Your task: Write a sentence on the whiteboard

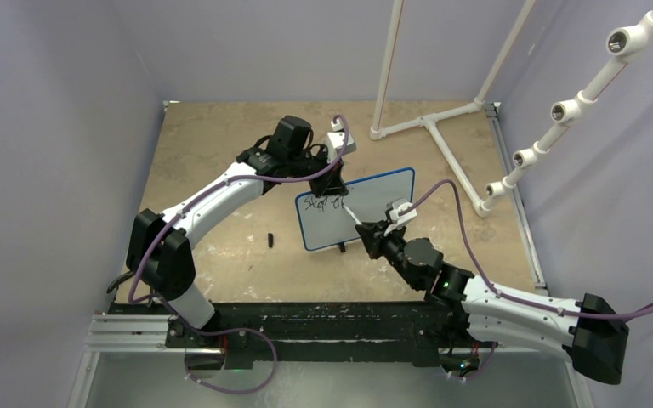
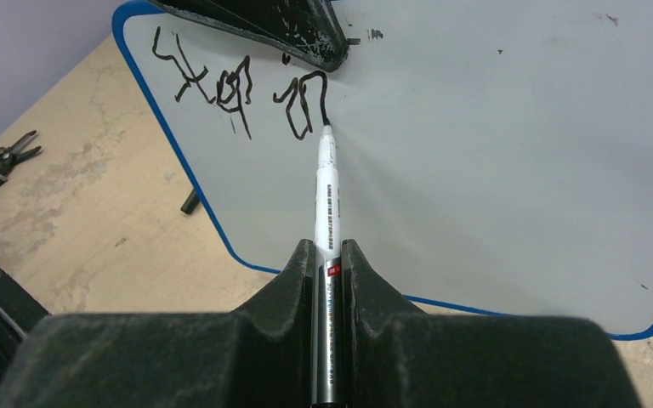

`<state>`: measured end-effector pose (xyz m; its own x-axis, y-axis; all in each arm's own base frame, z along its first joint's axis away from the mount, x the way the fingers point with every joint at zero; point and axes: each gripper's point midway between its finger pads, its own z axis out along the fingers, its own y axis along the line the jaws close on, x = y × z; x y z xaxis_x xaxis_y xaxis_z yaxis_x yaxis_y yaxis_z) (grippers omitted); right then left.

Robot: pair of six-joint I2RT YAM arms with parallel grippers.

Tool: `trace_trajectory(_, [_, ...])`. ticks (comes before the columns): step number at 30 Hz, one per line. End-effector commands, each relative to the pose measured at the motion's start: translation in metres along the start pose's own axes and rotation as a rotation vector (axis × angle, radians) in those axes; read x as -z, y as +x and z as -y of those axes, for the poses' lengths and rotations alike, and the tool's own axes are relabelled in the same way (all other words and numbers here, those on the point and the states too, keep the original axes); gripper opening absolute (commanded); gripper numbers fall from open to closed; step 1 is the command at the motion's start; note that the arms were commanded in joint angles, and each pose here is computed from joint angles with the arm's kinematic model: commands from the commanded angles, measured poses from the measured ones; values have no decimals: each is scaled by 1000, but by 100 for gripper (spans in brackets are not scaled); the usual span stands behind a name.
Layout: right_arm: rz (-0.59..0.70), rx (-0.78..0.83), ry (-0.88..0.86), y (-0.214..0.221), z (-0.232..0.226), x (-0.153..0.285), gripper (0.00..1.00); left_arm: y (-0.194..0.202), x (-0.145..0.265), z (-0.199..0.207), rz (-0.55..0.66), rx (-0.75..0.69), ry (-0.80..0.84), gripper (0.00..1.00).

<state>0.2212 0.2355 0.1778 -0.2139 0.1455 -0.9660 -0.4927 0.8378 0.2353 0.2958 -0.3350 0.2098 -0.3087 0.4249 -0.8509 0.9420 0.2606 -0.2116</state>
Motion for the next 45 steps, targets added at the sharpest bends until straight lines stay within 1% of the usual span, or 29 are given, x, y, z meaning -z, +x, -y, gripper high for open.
trace_trajectory(1, [60,-16,33,-14,4,-4,0,18,2,8,-53,12,36,0])
trace_trajectory(17, [83,-54,136,-18,23,2,0,18,2,9,-53,13,41,0])
trace_trajectory(30, [165,-30,33,-45,7,7,0,19,1,9,-57,15,44,0])
trace_trajectory(45, [134,4,22,-39,1,-2,0,20,0,9,-57,15,48,0])
